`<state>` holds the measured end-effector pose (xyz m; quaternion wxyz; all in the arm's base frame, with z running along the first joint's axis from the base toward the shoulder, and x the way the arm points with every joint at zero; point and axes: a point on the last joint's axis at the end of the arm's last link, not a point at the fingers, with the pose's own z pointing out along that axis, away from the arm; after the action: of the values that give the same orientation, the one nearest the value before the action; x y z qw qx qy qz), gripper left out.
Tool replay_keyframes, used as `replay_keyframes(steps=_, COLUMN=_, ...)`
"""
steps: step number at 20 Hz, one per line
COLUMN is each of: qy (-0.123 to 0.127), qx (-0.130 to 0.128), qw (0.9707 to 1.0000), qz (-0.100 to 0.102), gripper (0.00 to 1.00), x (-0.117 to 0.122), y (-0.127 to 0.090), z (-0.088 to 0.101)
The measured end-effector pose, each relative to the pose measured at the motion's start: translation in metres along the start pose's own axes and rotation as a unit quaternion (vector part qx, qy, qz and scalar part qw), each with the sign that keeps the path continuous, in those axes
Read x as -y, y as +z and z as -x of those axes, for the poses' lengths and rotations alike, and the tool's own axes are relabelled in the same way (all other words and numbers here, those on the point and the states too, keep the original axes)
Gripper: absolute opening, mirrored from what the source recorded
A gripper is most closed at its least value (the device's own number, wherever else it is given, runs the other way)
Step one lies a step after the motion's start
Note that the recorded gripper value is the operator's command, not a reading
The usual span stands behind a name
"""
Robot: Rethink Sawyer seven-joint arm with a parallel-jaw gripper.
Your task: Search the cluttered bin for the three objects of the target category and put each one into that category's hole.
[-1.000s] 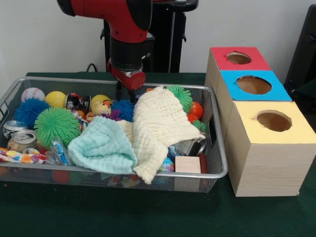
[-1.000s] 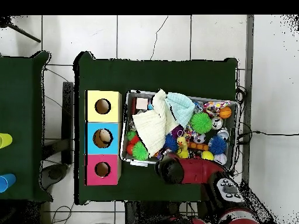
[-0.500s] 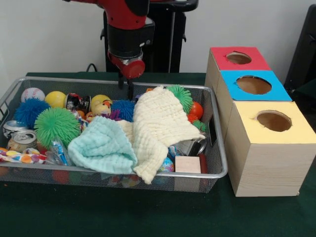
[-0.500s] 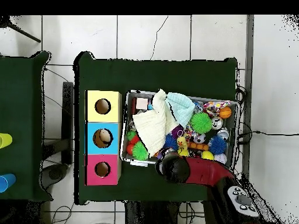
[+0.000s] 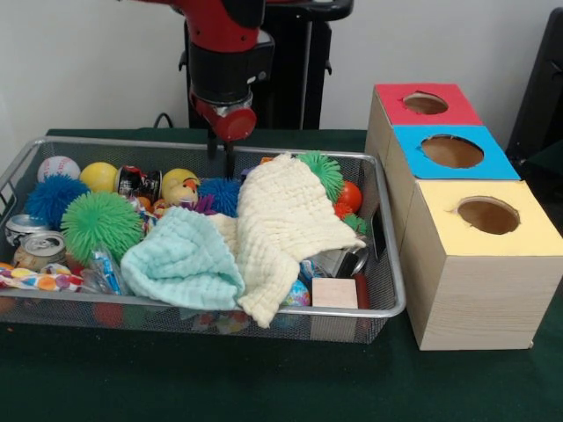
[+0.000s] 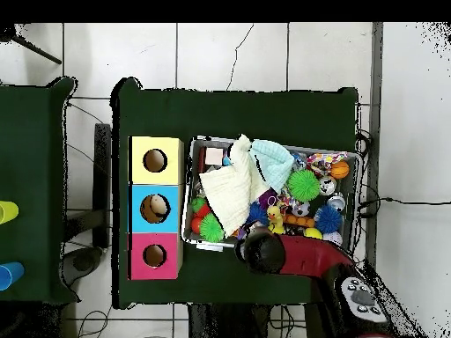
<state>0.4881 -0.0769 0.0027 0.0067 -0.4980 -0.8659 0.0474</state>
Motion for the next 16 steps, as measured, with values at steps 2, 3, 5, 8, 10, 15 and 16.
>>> replay_keyframes(steps=2, qy=-0.012, qx=0.013, qw=0.9998, qz=0.011, gripper=1.00, x=-0.003, y=0.016, z=-0.003)
replay_keyframes(steps=3, qy=-0.015, qx=0.018, qw=0.9996, qz=0.017, gripper=1.00, x=-0.005, y=0.023, z=-0.004)
replay_keyframes(steps=5, qy=-0.019, qx=0.033, qw=0.9987, qz=0.035, gripper=1.00, x=-0.009, y=0.035, z=-0.004)
replay_keyframes(steps=8, qy=-0.020, qx=0.046, qw=0.9980, qz=0.039, gripper=1.00, x=-0.007, y=0.033, z=0.001)
replay_keyframes(steps=10, qy=-0.020, qx=0.046, qw=0.9981, qz=0.036, gripper=1.00, x=-0.005, y=0.034, z=0.000)
replay_keyframes(steps=15, qy=-0.018, qx=0.049, qw=0.9980, qz=0.037, gripper=1.00, x=-0.005, y=0.032, z=0.003)
replay_keyframes(steps=16, qy=-0.016, qx=0.049, qw=0.9980, qz=0.037, gripper=1.00, x=-0.004, y=0.031, z=0.006)
